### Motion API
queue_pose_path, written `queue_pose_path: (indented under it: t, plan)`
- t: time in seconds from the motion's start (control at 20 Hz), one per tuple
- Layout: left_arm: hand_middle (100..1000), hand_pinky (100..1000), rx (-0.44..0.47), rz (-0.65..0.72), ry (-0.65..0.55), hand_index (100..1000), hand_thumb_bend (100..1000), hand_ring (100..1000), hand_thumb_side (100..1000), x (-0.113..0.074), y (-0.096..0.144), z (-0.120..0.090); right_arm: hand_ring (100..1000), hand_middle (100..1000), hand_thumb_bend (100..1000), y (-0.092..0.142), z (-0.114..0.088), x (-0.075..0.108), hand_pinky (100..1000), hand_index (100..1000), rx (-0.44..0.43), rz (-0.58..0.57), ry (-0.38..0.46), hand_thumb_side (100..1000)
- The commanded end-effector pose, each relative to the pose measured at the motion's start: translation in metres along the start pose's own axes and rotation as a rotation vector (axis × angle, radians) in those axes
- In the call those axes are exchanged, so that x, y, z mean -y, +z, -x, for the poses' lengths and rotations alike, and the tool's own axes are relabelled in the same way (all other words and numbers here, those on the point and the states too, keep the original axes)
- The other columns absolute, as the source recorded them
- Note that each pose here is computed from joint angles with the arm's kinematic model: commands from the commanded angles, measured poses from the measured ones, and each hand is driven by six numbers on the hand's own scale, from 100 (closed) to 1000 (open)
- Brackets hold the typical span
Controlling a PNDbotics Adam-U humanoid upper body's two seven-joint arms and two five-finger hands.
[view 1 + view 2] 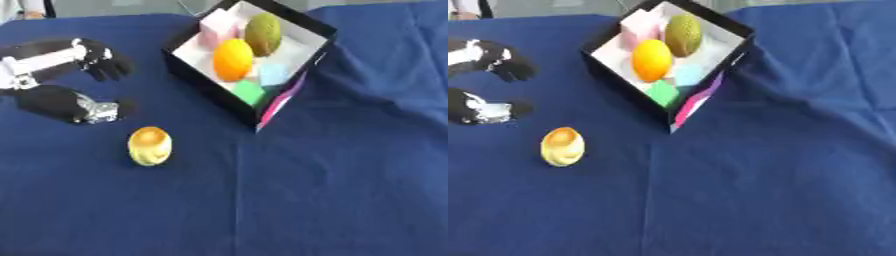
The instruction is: Pick up objects on the table and place them in the box.
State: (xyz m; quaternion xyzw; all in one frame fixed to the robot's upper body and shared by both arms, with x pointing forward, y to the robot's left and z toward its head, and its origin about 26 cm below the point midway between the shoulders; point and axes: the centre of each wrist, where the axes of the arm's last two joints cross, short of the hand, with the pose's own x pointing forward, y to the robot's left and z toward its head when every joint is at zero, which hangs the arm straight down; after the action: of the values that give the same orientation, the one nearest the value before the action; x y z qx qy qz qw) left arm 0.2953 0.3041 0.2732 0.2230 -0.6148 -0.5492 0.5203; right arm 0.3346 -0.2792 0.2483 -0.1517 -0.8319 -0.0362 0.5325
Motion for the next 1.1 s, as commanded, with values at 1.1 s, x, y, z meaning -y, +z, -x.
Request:
queue_pose_path:
  t: [1.1]
  plan:
    - [773,840,-0.025,-0.016,-0.119,840,628,812,112,0.011,-0.034,0.007,758,677,256,-0.002,-0.002,0.005,764,786,0.009,0.007,0.021,461]
